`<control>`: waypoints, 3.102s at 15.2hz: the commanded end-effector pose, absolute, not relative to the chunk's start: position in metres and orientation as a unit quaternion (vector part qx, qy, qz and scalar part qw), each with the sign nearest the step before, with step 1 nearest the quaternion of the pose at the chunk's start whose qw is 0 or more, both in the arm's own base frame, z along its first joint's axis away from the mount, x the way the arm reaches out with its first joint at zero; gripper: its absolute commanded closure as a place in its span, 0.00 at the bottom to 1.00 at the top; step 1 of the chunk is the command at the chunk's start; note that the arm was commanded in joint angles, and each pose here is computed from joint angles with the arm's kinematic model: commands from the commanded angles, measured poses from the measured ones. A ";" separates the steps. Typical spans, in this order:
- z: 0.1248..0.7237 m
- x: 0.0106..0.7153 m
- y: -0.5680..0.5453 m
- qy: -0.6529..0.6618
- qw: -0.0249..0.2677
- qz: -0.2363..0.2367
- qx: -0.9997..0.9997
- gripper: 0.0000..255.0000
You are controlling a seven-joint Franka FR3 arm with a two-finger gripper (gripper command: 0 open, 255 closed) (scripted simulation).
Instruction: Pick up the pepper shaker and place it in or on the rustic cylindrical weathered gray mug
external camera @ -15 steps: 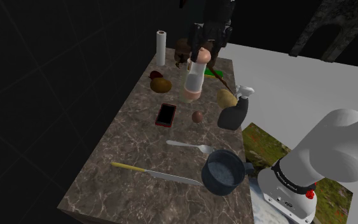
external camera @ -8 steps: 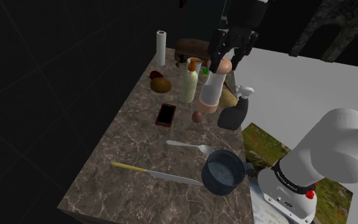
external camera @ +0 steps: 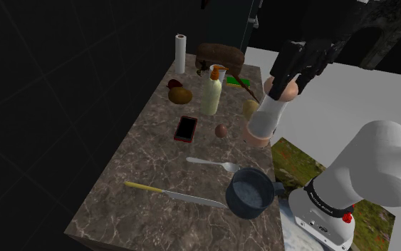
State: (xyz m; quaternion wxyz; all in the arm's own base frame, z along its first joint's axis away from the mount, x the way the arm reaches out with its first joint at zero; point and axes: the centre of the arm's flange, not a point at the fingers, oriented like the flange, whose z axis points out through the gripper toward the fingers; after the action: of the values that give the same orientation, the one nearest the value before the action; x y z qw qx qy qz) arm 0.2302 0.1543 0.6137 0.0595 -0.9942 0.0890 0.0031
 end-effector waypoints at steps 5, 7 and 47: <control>0.631 0.155 0.174 0.089 0.059 0.003 -0.994 1.00; 0.629 0.142 0.177 0.089 0.059 0.003 -0.994 1.00; 0.508 0.142 0.175 0.089 0.059 0.003 -0.994 0.00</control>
State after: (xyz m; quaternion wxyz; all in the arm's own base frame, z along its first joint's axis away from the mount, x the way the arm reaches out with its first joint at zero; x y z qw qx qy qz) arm 0.1422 0.1752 0.5011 0.0594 -0.9942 0.0893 0.0030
